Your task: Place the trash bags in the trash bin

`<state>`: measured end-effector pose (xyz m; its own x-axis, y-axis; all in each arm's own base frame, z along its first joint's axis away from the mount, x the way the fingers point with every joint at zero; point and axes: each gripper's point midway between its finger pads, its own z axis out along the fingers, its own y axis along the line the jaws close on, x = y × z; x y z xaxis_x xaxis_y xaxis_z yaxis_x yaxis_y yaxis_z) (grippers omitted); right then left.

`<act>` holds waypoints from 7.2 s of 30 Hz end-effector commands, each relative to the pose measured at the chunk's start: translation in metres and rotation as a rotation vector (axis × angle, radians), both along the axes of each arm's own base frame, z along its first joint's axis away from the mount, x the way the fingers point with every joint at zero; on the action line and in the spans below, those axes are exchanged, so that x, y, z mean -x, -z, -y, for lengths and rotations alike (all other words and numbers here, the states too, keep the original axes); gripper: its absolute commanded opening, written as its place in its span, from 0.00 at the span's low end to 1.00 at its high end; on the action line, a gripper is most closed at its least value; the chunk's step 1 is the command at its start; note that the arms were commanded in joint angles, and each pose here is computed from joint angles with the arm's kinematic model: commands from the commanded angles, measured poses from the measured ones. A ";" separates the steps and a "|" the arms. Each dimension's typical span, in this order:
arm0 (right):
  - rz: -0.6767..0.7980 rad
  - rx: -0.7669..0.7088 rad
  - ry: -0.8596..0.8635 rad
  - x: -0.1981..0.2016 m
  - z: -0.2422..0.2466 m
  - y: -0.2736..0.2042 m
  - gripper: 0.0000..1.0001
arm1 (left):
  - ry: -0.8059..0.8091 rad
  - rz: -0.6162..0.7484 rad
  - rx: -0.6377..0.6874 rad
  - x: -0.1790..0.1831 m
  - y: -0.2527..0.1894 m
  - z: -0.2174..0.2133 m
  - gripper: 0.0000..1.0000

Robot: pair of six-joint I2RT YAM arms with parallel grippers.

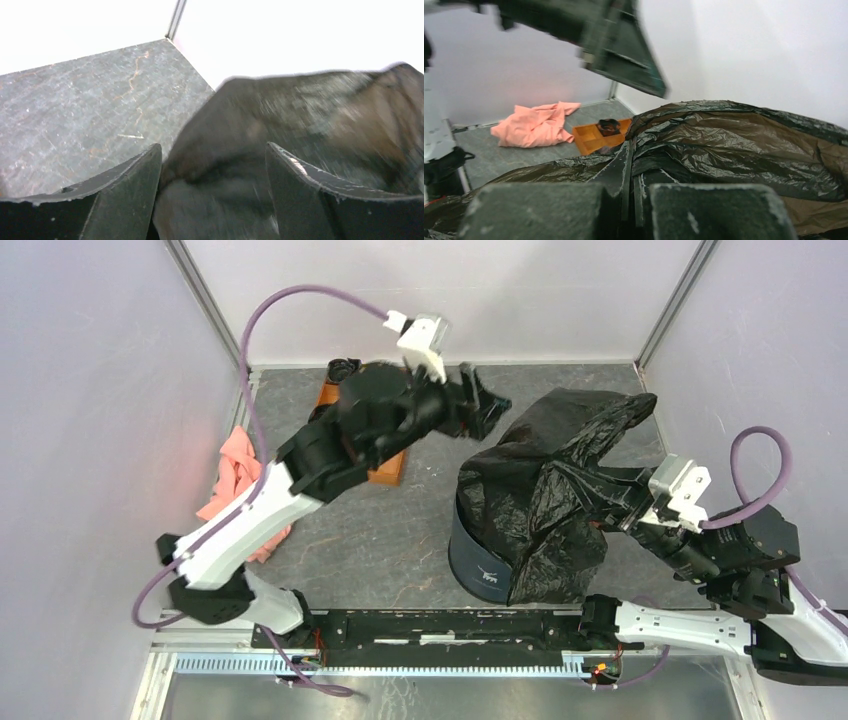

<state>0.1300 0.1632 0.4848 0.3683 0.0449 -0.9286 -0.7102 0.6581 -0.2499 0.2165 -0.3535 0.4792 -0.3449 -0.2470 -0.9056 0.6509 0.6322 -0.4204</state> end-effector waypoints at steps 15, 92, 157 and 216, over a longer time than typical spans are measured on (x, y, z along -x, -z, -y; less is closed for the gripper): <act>-0.194 0.005 0.124 -0.026 -0.017 0.055 0.01 | 0.415 -0.321 -0.134 0.019 0.168 0.098 0.42; -0.320 0.019 0.607 -0.089 -0.030 0.045 0.02 | -0.224 -0.029 -0.107 0.060 0.153 0.005 0.58; -0.574 0.381 0.127 -0.140 -0.108 0.164 0.18 | -0.019 -0.143 -0.182 0.040 0.125 -0.118 1.00; -0.589 0.387 0.835 -0.104 0.082 0.207 0.31 | 0.035 -0.393 -0.086 -0.191 0.154 -0.067 0.02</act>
<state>0.2373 0.1033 0.2922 -0.3177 -0.3933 -0.8628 -0.2708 0.9096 -0.3150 0.3961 -0.3021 0.3418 -0.6746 -0.1671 -0.7190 0.4955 0.6195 -0.6089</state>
